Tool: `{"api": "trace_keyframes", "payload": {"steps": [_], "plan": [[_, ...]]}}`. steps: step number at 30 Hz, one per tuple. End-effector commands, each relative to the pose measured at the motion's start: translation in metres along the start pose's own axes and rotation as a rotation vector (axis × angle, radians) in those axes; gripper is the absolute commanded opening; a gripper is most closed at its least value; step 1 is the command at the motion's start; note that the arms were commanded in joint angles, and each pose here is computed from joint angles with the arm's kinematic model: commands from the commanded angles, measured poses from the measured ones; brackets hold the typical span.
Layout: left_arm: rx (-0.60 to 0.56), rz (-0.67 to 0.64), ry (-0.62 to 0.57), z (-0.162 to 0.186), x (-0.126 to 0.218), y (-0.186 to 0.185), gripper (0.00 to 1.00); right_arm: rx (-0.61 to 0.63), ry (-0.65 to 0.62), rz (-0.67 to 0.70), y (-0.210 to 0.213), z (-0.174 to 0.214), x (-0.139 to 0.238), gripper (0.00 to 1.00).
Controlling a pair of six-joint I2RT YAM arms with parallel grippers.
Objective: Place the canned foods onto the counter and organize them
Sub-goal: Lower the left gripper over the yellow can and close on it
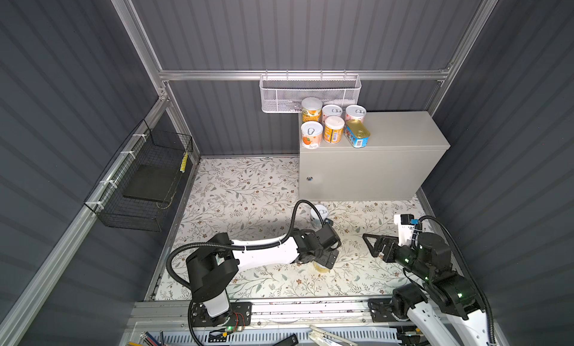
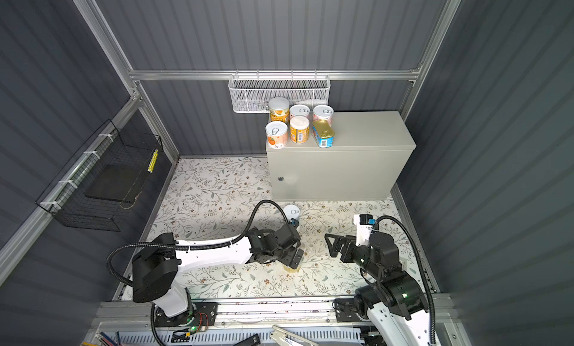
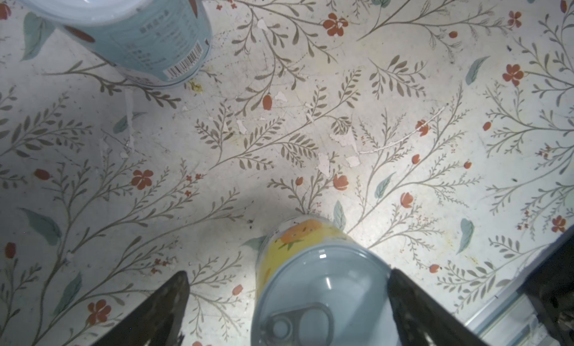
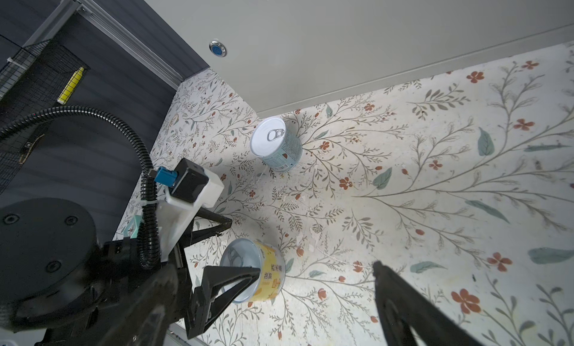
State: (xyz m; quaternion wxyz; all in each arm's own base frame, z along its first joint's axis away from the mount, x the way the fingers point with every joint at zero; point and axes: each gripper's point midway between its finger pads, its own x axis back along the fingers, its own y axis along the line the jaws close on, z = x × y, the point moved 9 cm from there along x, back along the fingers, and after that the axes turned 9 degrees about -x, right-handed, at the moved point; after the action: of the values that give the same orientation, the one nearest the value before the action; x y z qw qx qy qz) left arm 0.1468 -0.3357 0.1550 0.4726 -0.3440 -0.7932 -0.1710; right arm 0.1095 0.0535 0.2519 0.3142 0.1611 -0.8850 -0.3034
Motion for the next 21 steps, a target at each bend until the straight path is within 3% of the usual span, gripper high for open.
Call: {"api": "trace_keyframes", "payload": {"steps": [1, 12, 17, 21], "plan": [[-0.024, -0.031, 0.031, 0.002, -0.01, -0.003, 1.0, -0.012, 0.001, 0.005, -0.002, 0.002, 0.0, 0.99], [-0.049, -0.052, 0.004, -0.015, -0.003, -0.006, 1.0, -0.025, -0.006, 0.033, 0.001, -0.004, 0.005, 0.99], [-0.026, -0.014, -0.038, -0.02, 0.022, -0.006, 1.0, -0.024, 0.001, 0.037, 0.004, -0.006, 0.007, 0.99], [-0.041, 0.068, -0.012, -0.021, 0.021, -0.014, 1.0, -0.033, 0.005, 0.047, 0.002, -0.005, 0.005, 0.99]]}}
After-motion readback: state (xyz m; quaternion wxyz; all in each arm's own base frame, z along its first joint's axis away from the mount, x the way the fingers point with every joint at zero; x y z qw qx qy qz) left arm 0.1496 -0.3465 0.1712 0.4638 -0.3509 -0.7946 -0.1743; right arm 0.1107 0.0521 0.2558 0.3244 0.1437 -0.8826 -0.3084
